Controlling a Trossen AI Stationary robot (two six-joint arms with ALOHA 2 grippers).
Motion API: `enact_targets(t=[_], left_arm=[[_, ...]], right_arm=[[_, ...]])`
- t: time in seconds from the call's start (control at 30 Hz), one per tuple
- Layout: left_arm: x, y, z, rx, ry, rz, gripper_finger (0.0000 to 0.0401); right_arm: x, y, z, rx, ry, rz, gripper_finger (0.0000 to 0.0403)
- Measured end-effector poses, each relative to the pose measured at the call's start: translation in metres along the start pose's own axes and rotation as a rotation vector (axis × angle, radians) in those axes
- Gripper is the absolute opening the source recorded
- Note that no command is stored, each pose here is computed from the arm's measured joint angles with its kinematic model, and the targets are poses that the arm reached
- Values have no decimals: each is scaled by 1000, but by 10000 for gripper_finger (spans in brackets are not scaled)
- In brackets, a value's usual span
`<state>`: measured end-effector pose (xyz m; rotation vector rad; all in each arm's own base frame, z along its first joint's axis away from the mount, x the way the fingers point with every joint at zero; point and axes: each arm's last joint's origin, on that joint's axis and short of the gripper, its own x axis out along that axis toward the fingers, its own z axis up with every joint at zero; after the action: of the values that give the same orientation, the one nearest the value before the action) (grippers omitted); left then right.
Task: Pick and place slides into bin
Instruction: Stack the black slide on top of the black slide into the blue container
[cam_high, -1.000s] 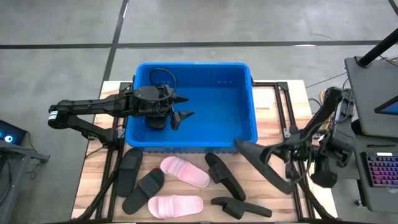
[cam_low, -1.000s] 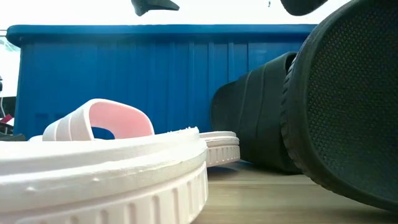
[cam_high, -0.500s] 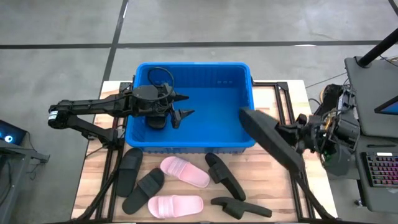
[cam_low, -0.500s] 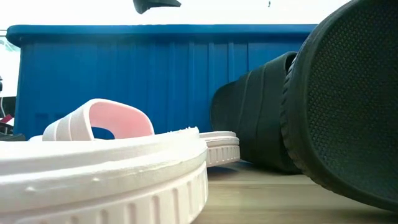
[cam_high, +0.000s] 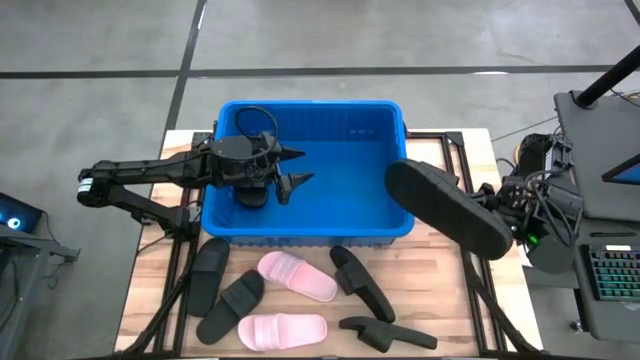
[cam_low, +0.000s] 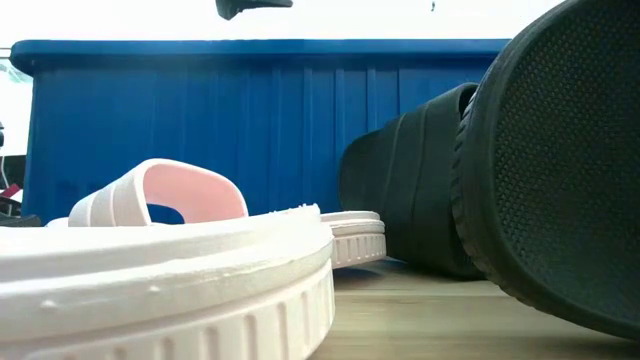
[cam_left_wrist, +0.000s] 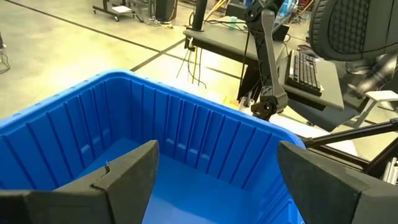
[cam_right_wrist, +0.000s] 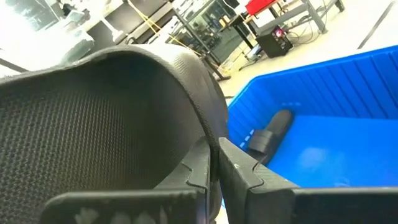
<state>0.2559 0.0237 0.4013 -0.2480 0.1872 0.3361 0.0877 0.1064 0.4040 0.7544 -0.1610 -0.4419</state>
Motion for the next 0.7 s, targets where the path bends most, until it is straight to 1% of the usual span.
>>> enact_targets(t=[0.4,0.7], left_arm=[[0,0,0,0,3,0,310],[0,0,0,0,3,0,310]], right_arm=[[0,6,9,-7,0,1,13],[0,7,11,-37,0,2,13]])
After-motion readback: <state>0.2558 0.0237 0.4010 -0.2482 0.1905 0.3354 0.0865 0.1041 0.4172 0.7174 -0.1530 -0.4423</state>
